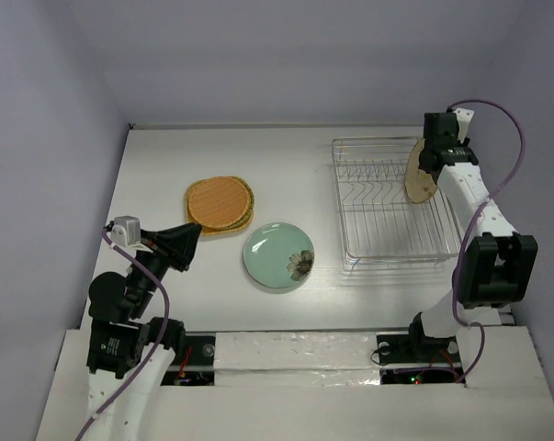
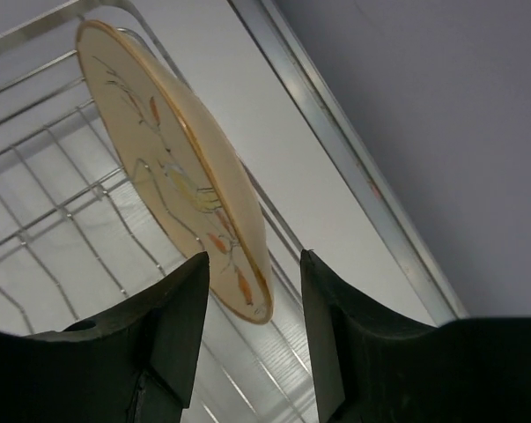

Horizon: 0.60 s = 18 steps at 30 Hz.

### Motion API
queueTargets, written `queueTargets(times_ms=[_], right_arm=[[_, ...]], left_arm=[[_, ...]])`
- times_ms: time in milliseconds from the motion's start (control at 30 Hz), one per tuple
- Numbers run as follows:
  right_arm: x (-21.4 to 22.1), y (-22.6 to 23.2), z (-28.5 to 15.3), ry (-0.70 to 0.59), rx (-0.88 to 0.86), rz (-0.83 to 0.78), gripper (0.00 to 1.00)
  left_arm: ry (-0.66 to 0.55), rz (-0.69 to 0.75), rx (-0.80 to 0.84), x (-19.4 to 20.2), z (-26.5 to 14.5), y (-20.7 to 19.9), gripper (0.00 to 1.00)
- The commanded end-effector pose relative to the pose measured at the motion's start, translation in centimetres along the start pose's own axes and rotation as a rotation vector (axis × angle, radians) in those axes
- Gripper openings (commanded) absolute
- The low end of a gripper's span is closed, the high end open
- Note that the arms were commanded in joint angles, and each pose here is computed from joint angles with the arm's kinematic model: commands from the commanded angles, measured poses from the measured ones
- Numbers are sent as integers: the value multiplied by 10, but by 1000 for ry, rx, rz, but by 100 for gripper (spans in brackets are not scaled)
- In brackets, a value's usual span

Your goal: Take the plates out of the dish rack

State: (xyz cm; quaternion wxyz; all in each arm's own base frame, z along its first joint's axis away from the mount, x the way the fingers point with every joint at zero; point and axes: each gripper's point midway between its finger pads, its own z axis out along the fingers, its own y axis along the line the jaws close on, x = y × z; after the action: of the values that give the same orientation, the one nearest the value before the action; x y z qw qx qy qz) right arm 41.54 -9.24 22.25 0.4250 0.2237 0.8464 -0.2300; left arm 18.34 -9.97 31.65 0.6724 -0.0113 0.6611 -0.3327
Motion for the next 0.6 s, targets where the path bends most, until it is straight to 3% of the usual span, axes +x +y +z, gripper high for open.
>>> queueTargets(times_ms=[0, 233, 367, 567], right_arm=[[-8, -15, 6, 9, 66, -68, 51], [-6, -13, 19, 28, 101, -137, 38], [-14, -15, 16, 11, 101, -145, 18], [-35, -21, -1, -18, 86, -121, 0]], left_arm=[[-35, 26, 35, -8, 0, -6, 18], [-32, 24, 26, -7, 0, -5, 19], [-38, 26, 18, -8, 1, -3, 20], [-42, 26, 14, -9, 1, -2, 20]])
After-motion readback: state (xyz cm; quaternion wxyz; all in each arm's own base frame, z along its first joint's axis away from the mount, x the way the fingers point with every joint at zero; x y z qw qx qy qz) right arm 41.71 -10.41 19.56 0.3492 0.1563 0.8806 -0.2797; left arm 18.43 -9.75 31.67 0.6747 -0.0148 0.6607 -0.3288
